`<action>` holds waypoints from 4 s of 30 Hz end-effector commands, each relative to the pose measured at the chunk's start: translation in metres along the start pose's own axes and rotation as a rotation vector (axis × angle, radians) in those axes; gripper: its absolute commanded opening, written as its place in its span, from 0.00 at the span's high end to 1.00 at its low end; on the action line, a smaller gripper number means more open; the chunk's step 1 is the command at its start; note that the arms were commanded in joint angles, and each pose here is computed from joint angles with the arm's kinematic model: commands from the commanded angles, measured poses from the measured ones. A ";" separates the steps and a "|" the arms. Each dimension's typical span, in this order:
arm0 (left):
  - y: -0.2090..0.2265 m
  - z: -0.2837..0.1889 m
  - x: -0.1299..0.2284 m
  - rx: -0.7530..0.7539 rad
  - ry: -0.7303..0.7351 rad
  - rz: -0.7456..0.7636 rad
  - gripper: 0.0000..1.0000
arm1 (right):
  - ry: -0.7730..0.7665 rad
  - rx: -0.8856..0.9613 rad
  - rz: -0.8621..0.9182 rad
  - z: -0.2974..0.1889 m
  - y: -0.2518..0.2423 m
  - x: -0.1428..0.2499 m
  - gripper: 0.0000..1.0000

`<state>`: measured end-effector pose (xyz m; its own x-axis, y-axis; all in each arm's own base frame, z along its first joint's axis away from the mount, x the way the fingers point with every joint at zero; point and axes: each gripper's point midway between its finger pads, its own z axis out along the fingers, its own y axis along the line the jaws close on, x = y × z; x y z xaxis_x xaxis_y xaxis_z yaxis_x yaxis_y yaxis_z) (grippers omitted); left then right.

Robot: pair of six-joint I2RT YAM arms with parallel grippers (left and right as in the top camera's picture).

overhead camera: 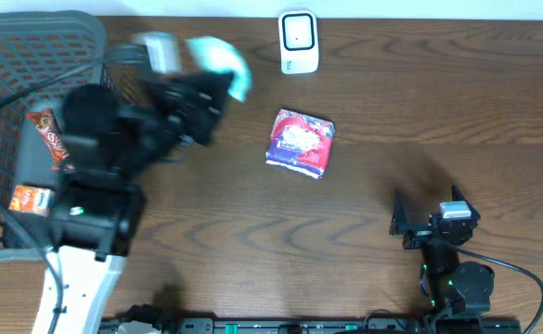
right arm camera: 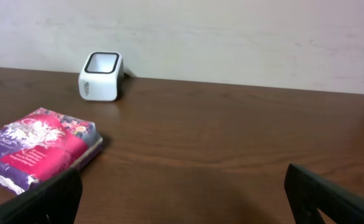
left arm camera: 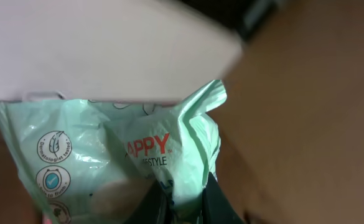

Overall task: Scan the item barcode
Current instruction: 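Carry the wipes pack past the scanner and drop it right of purple pack, then return left gripper to basket and grasp the red chocolate bar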

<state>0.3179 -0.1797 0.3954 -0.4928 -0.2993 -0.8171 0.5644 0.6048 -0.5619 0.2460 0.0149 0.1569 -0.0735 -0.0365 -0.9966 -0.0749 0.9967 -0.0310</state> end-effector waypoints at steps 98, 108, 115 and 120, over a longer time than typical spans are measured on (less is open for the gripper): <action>0.460 -0.237 0.080 -1.479 0.153 -0.315 0.03 | 0.003 -0.008 -0.008 0.000 0.002 0.001 0.01; 0.496 -0.227 0.095 -1.477 0.143 -0.306 0.16 | 0.003 -0.008 -0.008 0.000 0.002 0.001 0.01; 0.515 -0.222 0.131 -1.475 0.230 -0.354 0.24 | 0.003 -0.008 -0.008 0.000 0.002 0.001 0.01; 0.517 -0.222 0.140 -1.466 0.295 -0.325 0.54 | 0.003 -0.008 -0.008 0.000 0.002 0.001 0.01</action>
<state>0.3979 0.2532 0.0310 -0.6294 -0.5369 -0.5618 -0.6563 0.7543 0.0144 0.2460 0.0149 0.1569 -0.0735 -0.0365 -0.9966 -0.0749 0.9967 -0.0310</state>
